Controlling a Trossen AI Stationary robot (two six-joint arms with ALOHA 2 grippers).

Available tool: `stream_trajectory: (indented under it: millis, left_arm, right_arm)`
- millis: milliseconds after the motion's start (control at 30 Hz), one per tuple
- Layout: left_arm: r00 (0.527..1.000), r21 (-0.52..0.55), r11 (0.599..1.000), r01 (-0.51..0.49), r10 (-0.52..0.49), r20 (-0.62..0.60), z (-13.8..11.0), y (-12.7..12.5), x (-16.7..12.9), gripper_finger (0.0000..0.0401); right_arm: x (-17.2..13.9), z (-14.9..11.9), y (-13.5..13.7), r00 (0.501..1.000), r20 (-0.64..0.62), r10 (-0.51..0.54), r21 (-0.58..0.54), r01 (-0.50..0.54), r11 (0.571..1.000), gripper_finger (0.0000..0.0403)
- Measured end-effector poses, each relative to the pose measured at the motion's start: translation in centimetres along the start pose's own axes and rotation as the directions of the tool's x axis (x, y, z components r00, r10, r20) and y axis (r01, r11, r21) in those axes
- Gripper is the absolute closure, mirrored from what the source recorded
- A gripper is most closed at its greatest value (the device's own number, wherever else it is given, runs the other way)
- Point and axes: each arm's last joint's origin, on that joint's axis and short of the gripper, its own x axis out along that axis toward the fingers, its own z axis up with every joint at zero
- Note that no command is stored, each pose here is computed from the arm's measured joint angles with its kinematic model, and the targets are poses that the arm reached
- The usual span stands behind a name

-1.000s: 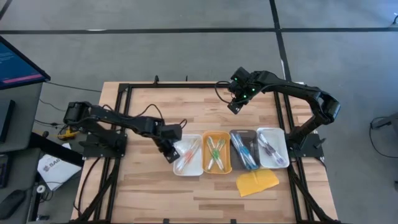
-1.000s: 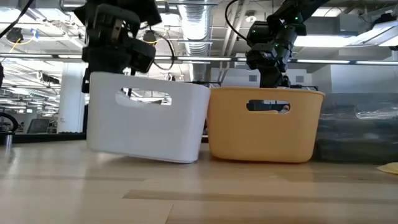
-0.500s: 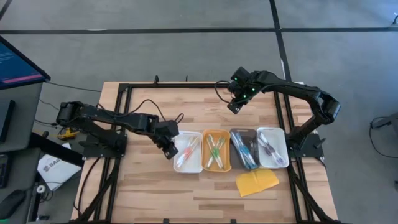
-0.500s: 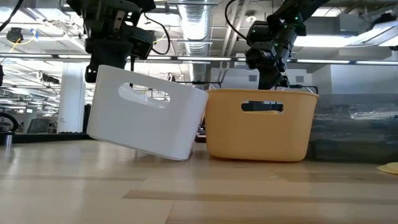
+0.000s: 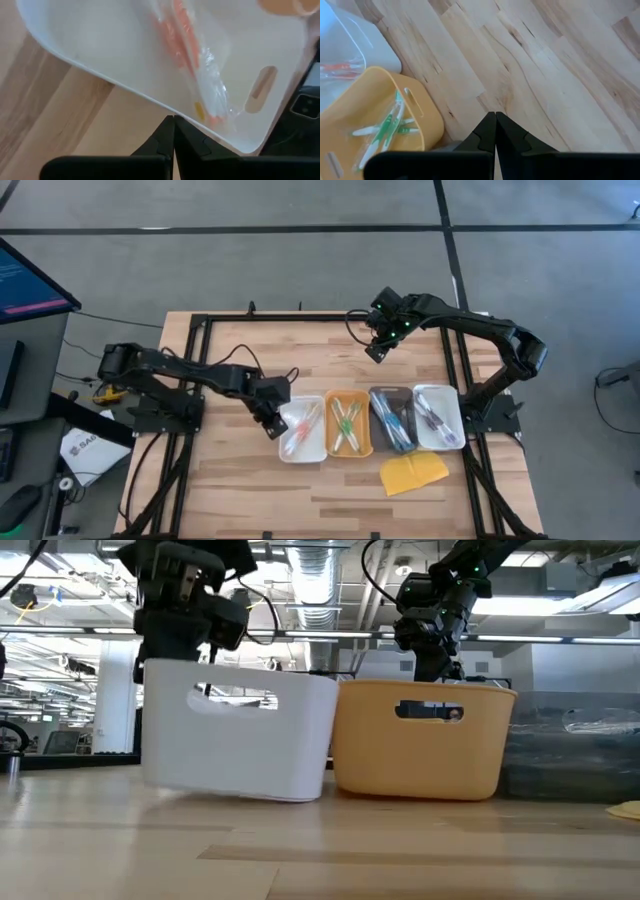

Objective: Pick & Place Toothbrushes
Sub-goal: Adjust the bins, then return to Home Position

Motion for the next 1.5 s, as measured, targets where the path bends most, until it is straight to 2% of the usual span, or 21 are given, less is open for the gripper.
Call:
stream_trajectory:
  millis: [167,400,800,967,1067,1167,1333,1400,1500]
  left_arm:
    - [0.999,-0.009,1.0,-0.014,0.014,-0.052,0.2,0.3,1.4,0.0401]
    - [0.999,-0.016,0.999,-0.03,0.029,-0.044,0.2,0.3,1.4,0.0392]
    - [0.992,-0.022,0.997,-0.073,0.07,-0.102,-0.8,1.1,1.9,0.0331]
    - [0.988,-0.029,0.996,-0.088,0.084,-0.133,-1.4,1.6,2.3,0.0328]
    - [0.981,-0.02,0.989,-0.149,0.145,-0.133,-2.2,2.0,2.1,0.0335]
    - [0.981,-0.018,0.983,-0.185,0.183,-0.059,-2.5,2.3,1.1,0.0353]
    - [0.96,-0.008,0.981,-0.196,0.193,0.204,-2.8,1.9,-3.2,0.0396]
    - [0.919,-0.008,0.979,-0.204,0.195,0.342,-3.2,1.9,-5.5,0.0396]
    - [0.825,-0.002,0.972,-0.234,0.199,0.529,-4.1,2.0,-8.9,0.0398]
  right_arm:
    - [0.0,0.0,0.0,1.0,0.001,0.0,0.0,0.0,1.0,0.0403]
    - [0.0,0.0,0.0,1.0,-0.003,0.0,0.001,0.0,1.0,0.0403]
    - [0.0,0.0,0.0,1.0,-0.003,0.0,0.001,0.0,1.0,0.0403]
    - [0.0,-0.1,0.0,1.0,-0.005,0.0,0.002,0.001,1.0,0.0403]
    - [0.0,-0.1,0.0,1.0,-0.008,-0.001,0.003,0.001,1.0,0.0403]
    - [0.0,-0.1,0.0,1.0,-0.008,-0.001,0.003,0.001,1.0,0.0403]
    - [0.0,0.0,0.0,1.0,-0.002,0.0,0.001,0.0,1.0,0.0403]
    - [0.0,0.0,0.0,1.0,0.002,0.0,-0.001,0.0,1.0,0.0403]
    - [0.0,0.0,0.0,1.0,0.004,0.0,-0.001,0.0,1.0,0.0403]
